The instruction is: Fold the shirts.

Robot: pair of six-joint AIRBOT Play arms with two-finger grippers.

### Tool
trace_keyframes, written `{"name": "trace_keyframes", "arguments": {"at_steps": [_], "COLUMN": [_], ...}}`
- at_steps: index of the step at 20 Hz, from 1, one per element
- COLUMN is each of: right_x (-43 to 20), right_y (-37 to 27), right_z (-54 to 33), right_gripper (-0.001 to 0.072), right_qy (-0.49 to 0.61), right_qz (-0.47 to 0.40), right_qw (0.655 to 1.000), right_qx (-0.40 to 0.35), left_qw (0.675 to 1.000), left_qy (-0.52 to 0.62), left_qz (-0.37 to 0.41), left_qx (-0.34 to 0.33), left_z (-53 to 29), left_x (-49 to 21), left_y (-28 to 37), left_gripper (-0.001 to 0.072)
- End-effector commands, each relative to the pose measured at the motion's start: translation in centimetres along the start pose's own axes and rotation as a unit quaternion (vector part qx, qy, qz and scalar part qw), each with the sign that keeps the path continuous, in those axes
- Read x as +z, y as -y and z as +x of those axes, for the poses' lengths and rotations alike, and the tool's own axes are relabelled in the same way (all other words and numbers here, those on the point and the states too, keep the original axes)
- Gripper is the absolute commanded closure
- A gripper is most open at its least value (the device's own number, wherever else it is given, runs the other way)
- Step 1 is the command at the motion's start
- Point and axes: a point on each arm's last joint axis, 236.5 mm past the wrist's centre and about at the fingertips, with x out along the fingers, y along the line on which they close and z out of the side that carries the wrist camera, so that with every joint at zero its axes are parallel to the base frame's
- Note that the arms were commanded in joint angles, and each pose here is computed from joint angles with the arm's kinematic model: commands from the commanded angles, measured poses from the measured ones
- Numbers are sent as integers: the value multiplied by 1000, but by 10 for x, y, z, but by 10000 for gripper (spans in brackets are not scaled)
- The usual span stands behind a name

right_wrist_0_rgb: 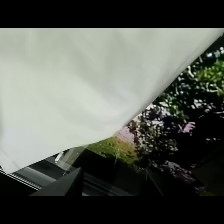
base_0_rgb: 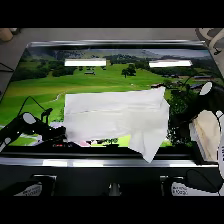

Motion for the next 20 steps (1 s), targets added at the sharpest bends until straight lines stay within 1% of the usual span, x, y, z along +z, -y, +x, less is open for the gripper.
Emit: {"name": "trace_keyframes", "arguments": {"at_steps": [1, 4, 7, 10, 14, 17, 18, 19, 20], "right_x": [-23, -34, -19, -21, -24, -26, -28, -30, -31], "right_y": [-13, -31, -37, -40, -39, -41, -41, -42, -43], "right_z": [32, 63, 74, 85, 89, 94, 97, 99, 98], "right_gripper": [287, 288, 306, 306, 315, 381, 481, 626, 695], "right_qy": [-3, 0, 40, 42, 39, 38, 36, 33, 32], "right_qz": [9, 11, 28, 55, 57, 72, 76, 81, 82], "right_qw": [1000, 999, 997, 995, 996, 994, 994, 994, 994], "right_qx": [11, 45, 60, 66, 64, 67, 67, 68, 70], "left_qw": [1000, 1000, 1000, 1000, 1000, 1000, 1000, 1000, 1000], "left_qy": [-1, 4, 8, 9, 9, 9, 9, 9, 10], "left_qz": [1, 3, 6, 6, 6, 6, 6, 6, 7], "left_qx": [-1, -1, -2, -2, -2, -2, -2, -2, -2], "left_z": [-1, -3, -6, -7, -7, -7, -7, -7, -7], "left_x": [-1, 0, 0, 0, 0, 0, 0, 0, 0], "left_y": [1, 3, 4, 4, 4, 4, 4, 4, 4], "left_gripper": [682, 682, 682, 681, 681, 681, 682, 682, 682]}}
